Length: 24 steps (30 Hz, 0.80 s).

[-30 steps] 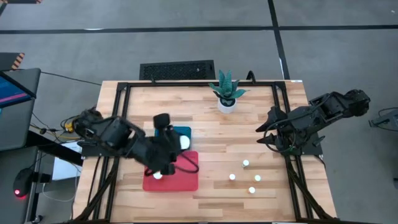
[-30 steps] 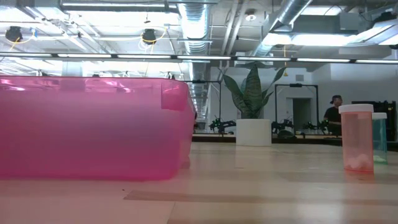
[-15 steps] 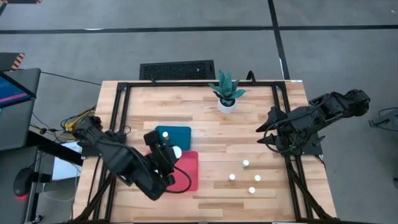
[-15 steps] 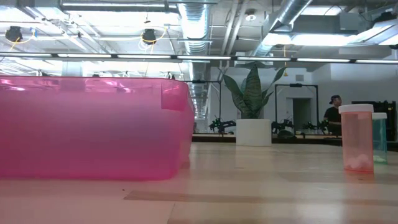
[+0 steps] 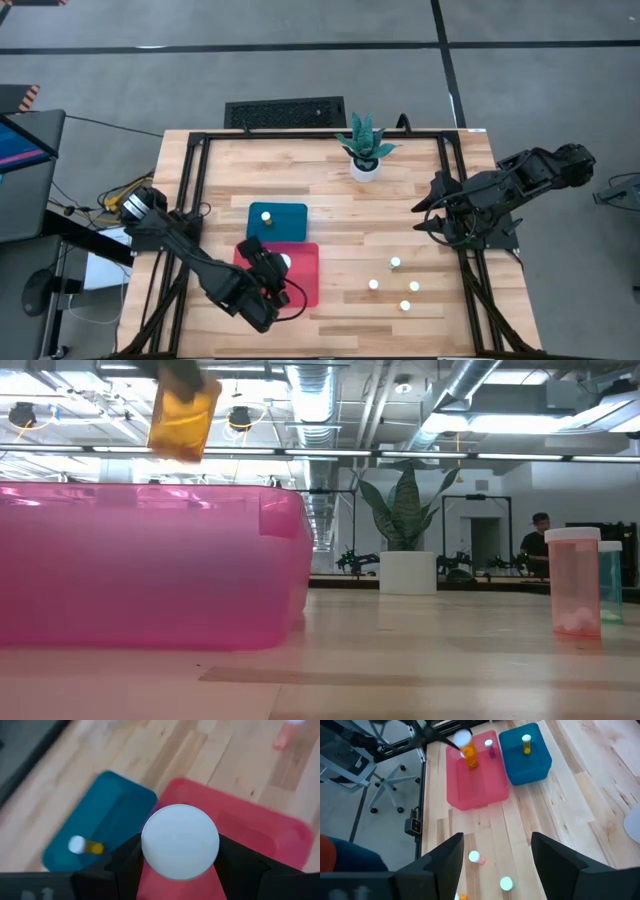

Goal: Pick and place medicine bottles into bin by pill shape (circle, oval)
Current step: Put the large orange capsule bottle into the red bin

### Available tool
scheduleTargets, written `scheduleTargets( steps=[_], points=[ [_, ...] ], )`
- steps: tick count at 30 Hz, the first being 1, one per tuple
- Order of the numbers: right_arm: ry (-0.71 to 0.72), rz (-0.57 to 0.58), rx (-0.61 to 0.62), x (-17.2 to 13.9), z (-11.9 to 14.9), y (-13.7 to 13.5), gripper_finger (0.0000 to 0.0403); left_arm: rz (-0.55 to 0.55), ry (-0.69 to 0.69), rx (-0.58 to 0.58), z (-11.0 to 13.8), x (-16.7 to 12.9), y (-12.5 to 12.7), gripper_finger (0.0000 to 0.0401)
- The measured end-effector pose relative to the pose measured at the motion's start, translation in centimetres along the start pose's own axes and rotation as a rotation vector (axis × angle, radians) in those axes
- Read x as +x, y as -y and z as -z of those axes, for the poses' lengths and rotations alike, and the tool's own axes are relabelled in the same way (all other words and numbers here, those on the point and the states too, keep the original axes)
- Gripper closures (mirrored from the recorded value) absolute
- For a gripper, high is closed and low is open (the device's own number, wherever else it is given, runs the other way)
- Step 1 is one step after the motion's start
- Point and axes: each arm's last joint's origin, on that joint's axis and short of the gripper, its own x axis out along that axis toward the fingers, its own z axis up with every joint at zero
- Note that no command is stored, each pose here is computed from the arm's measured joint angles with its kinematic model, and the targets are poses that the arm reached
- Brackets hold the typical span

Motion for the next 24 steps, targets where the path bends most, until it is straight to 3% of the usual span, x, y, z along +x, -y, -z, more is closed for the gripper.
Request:
scheduleTargets(
  steps=[9, 15, 24],
  points=[
    [0.015, -0.009, 0.004, 0.0, -0.1, -0.1, 0.0163, 0.024, -0.038, -0.135, 4.4, 4.7, 0.4, 0.0195],
    [0.020, -0.012, 0.006, 0.0, -0.2, -0.1, 0.0163, -0.031, -0.001, -0.168, 5.4, 5.8, -0.2, 0.0195],
    [0.019, -0.011, 0.005, 0.0, -0.2, -0.1, 0.0163, -0.027, -0.011, -0.202, 6.7, 7.3, -0.5, 0.0195]
  ],
)
